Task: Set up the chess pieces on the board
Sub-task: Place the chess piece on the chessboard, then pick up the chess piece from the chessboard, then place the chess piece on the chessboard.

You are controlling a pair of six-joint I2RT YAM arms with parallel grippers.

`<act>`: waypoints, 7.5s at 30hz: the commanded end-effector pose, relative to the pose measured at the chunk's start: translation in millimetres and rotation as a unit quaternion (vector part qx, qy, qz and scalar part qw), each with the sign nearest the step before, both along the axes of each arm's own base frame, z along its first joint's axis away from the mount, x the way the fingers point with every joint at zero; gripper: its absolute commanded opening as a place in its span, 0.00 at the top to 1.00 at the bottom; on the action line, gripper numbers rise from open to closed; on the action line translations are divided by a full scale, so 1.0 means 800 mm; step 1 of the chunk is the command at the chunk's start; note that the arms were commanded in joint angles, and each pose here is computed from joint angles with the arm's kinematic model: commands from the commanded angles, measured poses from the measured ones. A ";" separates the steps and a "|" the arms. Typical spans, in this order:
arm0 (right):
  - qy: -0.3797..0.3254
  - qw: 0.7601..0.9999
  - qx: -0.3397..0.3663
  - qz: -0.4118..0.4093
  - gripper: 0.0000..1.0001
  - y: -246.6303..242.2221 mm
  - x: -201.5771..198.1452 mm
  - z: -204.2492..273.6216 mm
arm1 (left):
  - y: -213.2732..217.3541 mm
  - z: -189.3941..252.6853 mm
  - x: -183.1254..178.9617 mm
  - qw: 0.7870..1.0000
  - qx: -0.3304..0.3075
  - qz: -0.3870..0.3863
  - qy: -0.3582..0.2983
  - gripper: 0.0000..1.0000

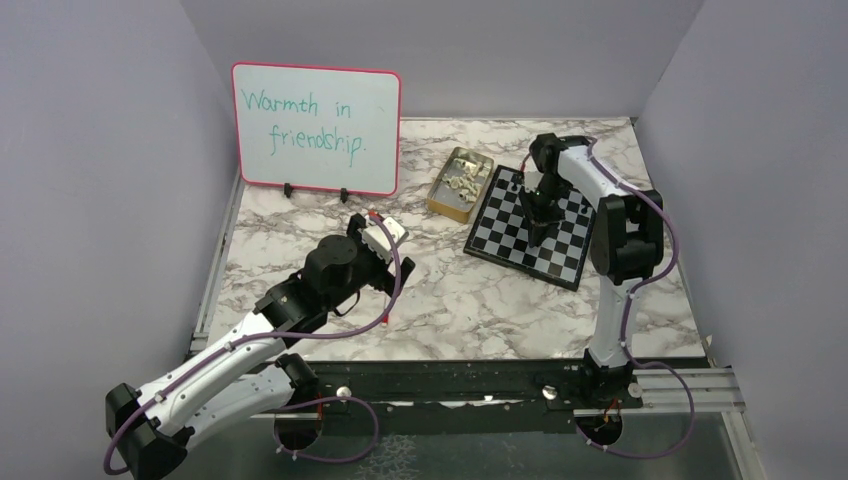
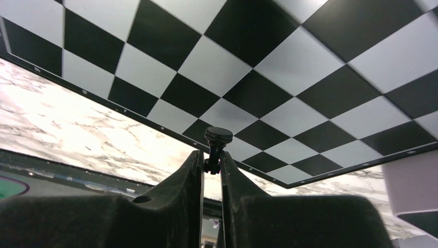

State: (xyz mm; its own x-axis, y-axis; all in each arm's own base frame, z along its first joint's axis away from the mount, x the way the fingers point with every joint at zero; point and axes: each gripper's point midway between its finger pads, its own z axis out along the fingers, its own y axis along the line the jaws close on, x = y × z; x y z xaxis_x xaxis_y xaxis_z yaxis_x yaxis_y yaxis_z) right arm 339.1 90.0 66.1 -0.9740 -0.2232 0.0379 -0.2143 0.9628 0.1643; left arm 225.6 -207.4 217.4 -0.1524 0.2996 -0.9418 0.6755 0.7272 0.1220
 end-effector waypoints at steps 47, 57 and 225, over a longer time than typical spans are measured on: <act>-0.211 0.973 -0.055 -0.074 0.62 -0.002 0.002 0.019 | -0.004 0.008 -0.001 1.000 -0.007 -0.011 -0.014 0.04; -0.205 0.974 -0.055 -0.077 0.69 -0.001 -0.005 -0.004 | -0.006 0.004 0.000 1.000 -0.003 -0.012 -0.009 0.04; -0.258 0.963 -0.058 -0.045 0.75 0.038 0.266 -0.061 | 0.001 0.008 0.033 0.996 -0.075 0.032 0.038 0.01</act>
State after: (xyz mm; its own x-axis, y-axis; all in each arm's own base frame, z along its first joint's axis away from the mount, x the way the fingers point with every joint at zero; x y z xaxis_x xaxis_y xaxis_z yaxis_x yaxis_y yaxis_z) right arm 554.7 126.5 45.6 -0.8649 -0.1481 -0.4795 -0.1474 0.9883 -0.0394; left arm 253.5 -209.2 223.3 -0.2517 0.1418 -0.9574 0.6350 0.7707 -0.0528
